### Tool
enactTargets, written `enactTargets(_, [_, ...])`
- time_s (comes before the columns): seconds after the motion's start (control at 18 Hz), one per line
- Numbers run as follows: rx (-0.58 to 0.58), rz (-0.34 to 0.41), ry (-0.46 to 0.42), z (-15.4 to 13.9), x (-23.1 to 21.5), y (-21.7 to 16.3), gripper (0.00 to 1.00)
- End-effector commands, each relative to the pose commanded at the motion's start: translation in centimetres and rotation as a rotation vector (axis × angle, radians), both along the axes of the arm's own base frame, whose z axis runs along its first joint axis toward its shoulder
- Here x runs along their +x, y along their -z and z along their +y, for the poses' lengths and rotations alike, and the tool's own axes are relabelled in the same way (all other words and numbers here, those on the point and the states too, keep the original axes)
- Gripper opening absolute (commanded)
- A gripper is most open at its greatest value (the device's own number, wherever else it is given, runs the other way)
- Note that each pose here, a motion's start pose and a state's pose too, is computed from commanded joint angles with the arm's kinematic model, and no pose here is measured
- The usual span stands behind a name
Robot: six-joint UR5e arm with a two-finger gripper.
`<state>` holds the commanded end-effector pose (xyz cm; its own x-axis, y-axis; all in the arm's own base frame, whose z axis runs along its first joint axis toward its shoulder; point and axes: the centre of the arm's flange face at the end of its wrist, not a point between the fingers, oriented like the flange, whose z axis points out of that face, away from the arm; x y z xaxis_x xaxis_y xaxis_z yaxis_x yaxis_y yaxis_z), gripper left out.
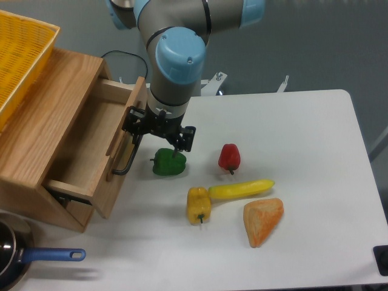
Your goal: Slide open the top drawer
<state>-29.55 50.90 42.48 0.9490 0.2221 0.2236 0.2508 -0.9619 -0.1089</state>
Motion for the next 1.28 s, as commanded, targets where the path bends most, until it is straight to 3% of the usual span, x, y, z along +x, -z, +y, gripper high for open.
enactTargets(0.72, [-0.016,0.026,-0.041,-1.5,-2.5,-0.3,1.0])
enactTargets(1.28, [-0.011,0.039,-0.024,-2.5,-4.1,-0.4,1.0])
